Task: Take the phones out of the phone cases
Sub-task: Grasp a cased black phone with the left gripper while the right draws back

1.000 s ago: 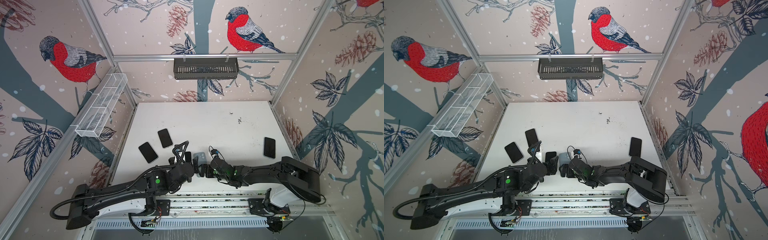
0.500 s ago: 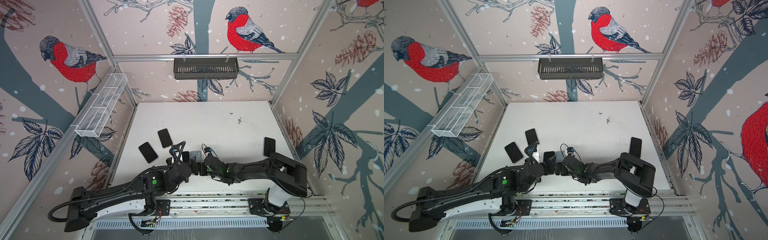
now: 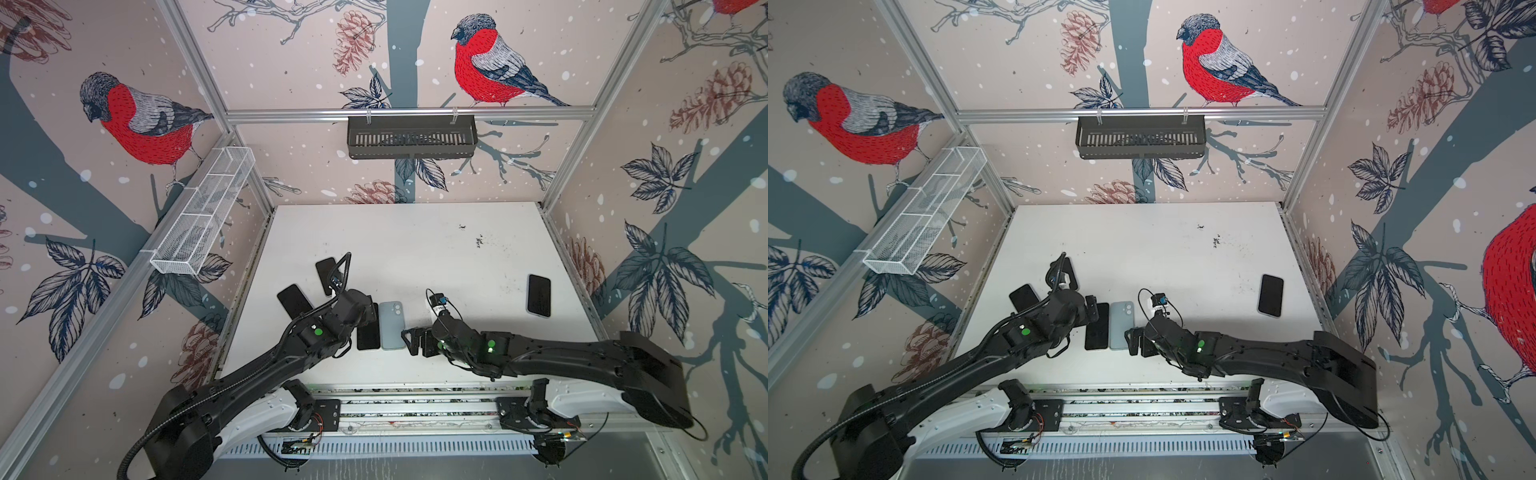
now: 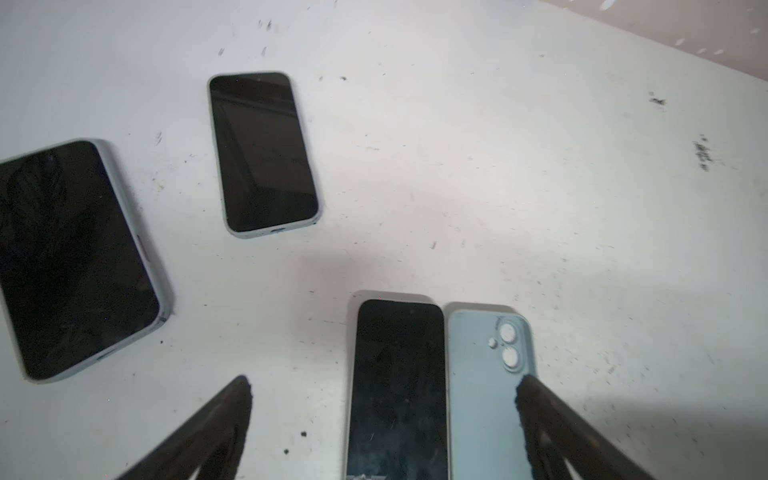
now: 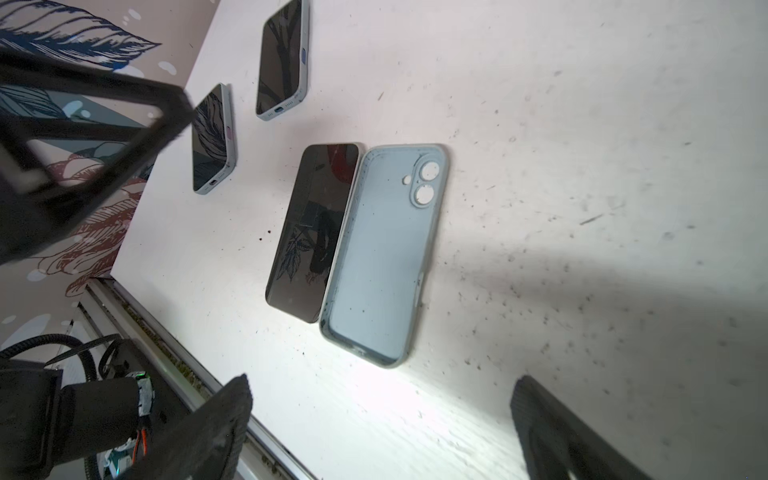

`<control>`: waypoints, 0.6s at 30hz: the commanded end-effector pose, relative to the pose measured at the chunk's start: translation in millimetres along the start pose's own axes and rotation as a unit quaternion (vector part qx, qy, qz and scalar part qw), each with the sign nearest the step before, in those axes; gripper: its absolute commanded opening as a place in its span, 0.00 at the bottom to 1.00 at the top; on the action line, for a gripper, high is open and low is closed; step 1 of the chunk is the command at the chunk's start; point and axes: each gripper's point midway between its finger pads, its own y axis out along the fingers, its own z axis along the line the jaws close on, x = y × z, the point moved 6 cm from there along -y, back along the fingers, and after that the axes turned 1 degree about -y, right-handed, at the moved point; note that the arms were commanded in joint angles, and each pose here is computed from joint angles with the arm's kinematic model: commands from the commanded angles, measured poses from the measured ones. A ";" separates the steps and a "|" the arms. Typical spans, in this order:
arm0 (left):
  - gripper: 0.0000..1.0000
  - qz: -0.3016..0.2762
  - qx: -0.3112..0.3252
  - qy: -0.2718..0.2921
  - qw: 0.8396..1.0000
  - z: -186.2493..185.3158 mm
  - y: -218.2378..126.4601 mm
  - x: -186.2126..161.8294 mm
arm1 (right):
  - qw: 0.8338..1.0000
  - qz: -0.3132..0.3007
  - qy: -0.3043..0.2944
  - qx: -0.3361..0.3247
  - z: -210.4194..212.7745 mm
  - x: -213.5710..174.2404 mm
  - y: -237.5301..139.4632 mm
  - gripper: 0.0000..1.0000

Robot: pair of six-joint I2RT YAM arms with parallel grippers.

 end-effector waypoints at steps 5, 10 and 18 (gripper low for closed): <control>0.98 0.037 0.014 0.005 0.999 15.3 45.2 29.3 | 0.998 -0.027 -0.052 -0.001 -7.9 -0.3 -33.2 0.99; 0.98 0.068 0.028 -0.001 0.997 28.7 74.1 49.5 | 0.997 -0.032 -0.068 0.012 -6.4 2.7 -42.8 0.99; 0.98 0.127 0.026 -0.009 0.992 31.2 114.0 61.7 | 0.996 -0.044 -0.076 0.035 -0.9 6.8 -49.0 0.99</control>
